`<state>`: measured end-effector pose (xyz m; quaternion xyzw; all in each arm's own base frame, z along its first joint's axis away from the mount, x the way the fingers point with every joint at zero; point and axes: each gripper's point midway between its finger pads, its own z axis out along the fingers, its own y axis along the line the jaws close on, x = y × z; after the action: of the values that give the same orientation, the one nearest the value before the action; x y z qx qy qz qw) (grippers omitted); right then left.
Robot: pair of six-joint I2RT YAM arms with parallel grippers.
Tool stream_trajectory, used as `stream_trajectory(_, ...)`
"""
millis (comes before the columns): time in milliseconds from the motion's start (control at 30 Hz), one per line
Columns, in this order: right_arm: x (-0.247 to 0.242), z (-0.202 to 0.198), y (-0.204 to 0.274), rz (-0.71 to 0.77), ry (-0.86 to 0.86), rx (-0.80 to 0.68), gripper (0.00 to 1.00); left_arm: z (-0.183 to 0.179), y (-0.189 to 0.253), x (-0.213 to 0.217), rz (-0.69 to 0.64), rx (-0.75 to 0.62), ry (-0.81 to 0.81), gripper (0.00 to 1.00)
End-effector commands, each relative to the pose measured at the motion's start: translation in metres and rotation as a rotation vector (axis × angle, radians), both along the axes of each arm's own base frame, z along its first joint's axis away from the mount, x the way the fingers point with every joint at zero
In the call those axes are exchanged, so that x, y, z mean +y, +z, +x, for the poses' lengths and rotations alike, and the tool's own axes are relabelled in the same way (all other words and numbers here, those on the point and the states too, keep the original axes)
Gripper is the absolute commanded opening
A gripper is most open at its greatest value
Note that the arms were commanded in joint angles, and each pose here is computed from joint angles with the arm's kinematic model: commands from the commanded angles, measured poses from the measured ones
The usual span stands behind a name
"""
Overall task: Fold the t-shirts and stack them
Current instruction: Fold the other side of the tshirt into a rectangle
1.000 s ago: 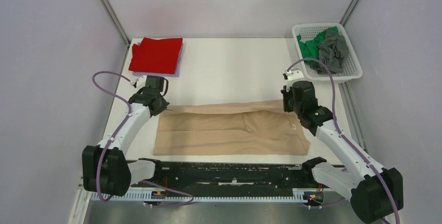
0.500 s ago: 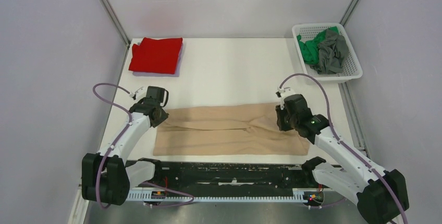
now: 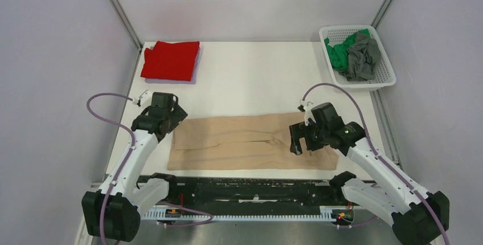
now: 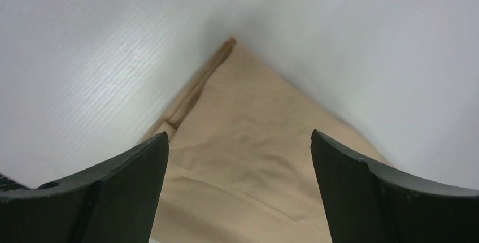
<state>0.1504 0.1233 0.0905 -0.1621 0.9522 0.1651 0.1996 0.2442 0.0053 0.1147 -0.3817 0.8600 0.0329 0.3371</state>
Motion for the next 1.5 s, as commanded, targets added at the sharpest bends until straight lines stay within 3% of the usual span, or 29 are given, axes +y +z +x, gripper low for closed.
stream_trajectory(0, 0.009, 0.06, 0.026, 0.032, -0.098, -0.236, 0.98, 0.029, 0.017, -0.041, -0.171, -0.127, -0.147, 1.0)
stream_trajectory(200, 0.025, 0.071, -0.02, 0.013, -0.008, -0.14, 0.98, 0.042, -0.014, -0.086, -0.344, -0.089, -0.329, 1.0)
stream_trajectory(400, 0.041, 0.075, -0.048, 0.061, 0.054, -0.109, 0.98, 0.038, -0.048, -0.086, -0.347, 0.004, -0.315, 1.0)
stream_trajectory(567, 0.052, 0.046, -0.058, 0.134, 0.18, -0.021, 0.98, 0.032, -0.054, -0.074, -0.292, 0.027, -0.285, 1.0)
stream_trajectory(867, 0.071, -0.022, -0.036, 0.242, 0.337, 0.091, 0.98, 0.026, -0.042, -0.049, -0.181, 0.02, -0.205, 1.0)
stream_trajectory(1067, 0.081, -0.074, -0.033, 0.269, 0.464, 0.188, 0.98, 0.03, -0.027, -0.05, -0.181, -0.012, -0.216, 1.0)
stream_trajectory(1267, 0.075, -0.032, 0.004, 0.184, 0.343, -0.027, 0.98, 0.033, -0.013, -0.064, -0.234, -0.035, -0.285, 1.0)
stream_trajectory(1467, 0.052, -0.007, 0.009, 0.129, 0.086, -0.11, 0.98, 0.032, -0.006, -0.111, -0.36, -0.028, -0.506, 1.0)
